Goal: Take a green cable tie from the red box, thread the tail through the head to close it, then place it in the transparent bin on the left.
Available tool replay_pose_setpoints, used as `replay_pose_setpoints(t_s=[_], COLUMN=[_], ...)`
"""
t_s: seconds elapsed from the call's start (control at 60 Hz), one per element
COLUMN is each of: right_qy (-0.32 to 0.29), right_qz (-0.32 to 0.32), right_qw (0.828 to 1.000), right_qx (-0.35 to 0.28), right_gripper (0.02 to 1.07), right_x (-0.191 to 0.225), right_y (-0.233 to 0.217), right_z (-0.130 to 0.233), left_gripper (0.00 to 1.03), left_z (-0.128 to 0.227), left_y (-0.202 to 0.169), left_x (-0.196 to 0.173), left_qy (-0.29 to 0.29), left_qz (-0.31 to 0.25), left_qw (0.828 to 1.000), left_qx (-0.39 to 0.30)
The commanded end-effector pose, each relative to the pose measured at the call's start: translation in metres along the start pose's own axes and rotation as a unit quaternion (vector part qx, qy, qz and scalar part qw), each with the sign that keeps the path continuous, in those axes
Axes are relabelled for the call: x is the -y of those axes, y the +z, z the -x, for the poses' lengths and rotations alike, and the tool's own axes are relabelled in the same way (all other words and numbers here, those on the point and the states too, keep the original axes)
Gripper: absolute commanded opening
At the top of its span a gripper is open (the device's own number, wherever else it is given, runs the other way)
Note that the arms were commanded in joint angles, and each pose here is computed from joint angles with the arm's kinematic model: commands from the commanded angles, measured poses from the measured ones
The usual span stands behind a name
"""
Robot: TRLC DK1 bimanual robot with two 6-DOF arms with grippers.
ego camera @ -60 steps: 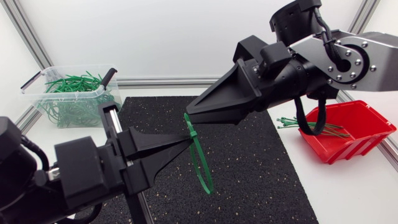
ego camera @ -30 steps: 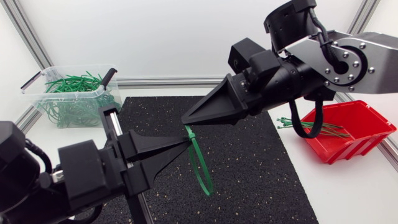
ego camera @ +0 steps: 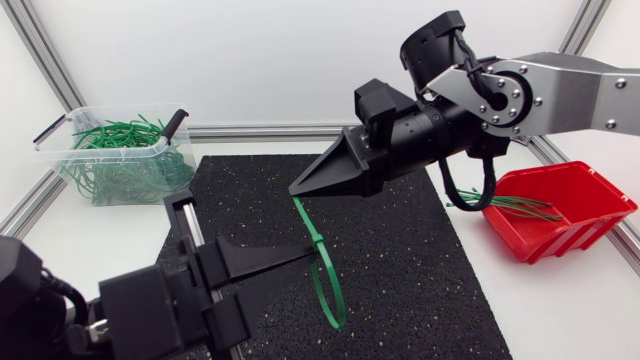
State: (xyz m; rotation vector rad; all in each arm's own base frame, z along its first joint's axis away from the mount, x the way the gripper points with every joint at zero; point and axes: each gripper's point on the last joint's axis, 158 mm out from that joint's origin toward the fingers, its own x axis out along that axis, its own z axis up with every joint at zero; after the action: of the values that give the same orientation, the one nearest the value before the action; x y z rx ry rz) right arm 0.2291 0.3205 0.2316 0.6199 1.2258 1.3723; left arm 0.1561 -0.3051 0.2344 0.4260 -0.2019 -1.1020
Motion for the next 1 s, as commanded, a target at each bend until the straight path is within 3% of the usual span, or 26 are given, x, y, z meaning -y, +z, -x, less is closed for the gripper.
replay_pose_setpoints(t_s=[0.0,0.05,0.1,0.217,0.283,0.367,0.533,0.717,0.85,0.983], right_qy=[-0.008,-0.009,-0.017,-0.064,-0.108,-0.185,-0.260,-0.312,-0.330,-0.339], right_qz=[0.002,0.017,0.028,0.044,0.054,0.090,0.118,0.146,0.160,0.167], right_qw=[1.000,1.000,0.999,0.996,0.991,0.975,0.951,0.925,0.914,0.909], right_qx=[0.005,0.010,0.018,0.044,0.063,0.087,0.118,0.160,0.173,0.179], right_gripper=[0.08,0.08,0.19,0.78,1.04,1.04,1.04,1.04,1.04,1.04], right_x=[0.004,0.002,0.003,0.021,0.041,0.073,0.107,0.122,0.121,0.120], right_y=[-0.002,-0.006,-0.008,-0.004,0.002,0.009,0.020,0.032,0.029,0.020], right_z=[0.002,0.005,0.007,0.014,0.022,0.030,0.044,0.066,0.076,0.082], left_gripper=[0.04,0.04,0.04,0.04,0.04,0.04,0.04,0.04,0.04,0.04], left_z=[-0.001,-0.002,-0.004,-0.002,0.004,0.017,0.059,0.135,0.179,0.198], left_y=[-0.001,-0.004,-0.012,-0.042,-0.059,-0.081,-0.114,-0.128,-0.166,-0.220], left_x=[0.004,-0.008,-0.022,-0.082,-0.122,-0.179,-0.285,-0.403,-0.456,-0.480], left_qy=[-0.007,0.011,0.031,0.105,0.149,0.216,0.343,0.478,0.528,0.554], left_qz=[-0.009,-0.005,0.003,0.040,0.066,0.103,0.147,0.172,0.224,0.255], left_qw=[1.000,1.000,0.999,0.992,0.983,0.965,0.919,0.852,0.801,0.761], left_qx=[0.003,-0.004,-0.018,-0.059,-0.078,-0.103,-0.129,-0.128,-0.170,-0.220])
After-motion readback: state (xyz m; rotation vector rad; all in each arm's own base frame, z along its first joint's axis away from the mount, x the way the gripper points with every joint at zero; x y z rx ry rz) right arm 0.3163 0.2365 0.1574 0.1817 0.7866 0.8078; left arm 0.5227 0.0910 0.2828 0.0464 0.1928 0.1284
